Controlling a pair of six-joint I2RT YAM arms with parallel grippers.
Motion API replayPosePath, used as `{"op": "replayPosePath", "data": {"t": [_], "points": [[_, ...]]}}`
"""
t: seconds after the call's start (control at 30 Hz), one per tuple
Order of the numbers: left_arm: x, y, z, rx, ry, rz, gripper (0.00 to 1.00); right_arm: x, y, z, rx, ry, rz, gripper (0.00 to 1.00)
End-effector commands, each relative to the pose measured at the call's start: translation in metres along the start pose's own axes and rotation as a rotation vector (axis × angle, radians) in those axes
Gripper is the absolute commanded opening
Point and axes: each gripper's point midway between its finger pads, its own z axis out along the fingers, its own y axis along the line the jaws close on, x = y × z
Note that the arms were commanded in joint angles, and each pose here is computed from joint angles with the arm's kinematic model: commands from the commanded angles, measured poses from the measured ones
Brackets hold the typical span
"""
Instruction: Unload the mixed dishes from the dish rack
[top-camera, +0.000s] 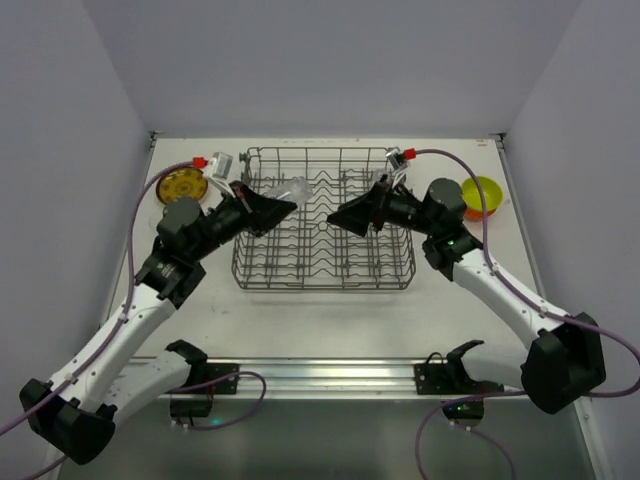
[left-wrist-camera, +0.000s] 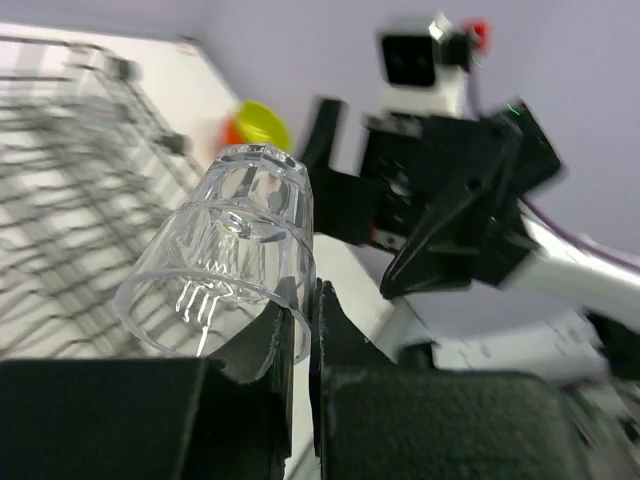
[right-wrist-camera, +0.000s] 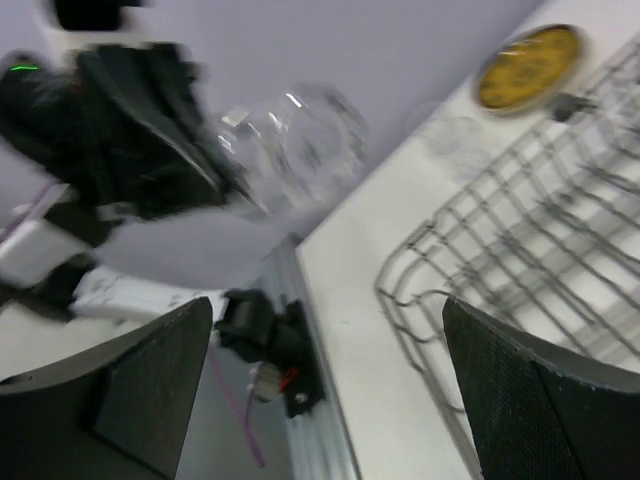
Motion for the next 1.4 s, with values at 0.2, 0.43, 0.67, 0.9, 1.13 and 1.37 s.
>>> {"op": "replayPosePath", "data": {"t": [0.2, 0.43, 0.67, 0.9, 1.13, 1.37], "points": [[-0.065, 0.169, -0.173, -1.364, -0.071, 0.117, 0.0, -0.02, -0.105, -0.097, 0.904, -0.054, -0.051, 0.99], [-0.078, 0.235, -0.249, -1.536, -0.092, -0.16, 0.0, -0.005, -0.111, -0.119, 0.957, -0.018, -0.055, 0.99], [-0.041, 0.284, -0.289, -1.695, -0.004, -0.448, 0.0, 0.003, -0.107, -0.118, 0.915, -0.015, -0.047, 0.99], [-0.014, 0.315, -0.285, -1.653, 0.16, -0.529, 0.0, 0.005, -0.108, -0.117, 0.907, -0.016, -0.036, 0.99], [0.001, 0.333, -0.296, -1.669, 0.257, -0.549, 0.0, 0.005, -0.104, -0.114, 0.88, -0.021, -0.035, 0.99], [0.005, 0.347, -0.297, -1.668, 0.274, -0.55, 0.04, 0.004, -0.102, -0.116, 0.88, -0.03, -0.044, 0.99]]}}
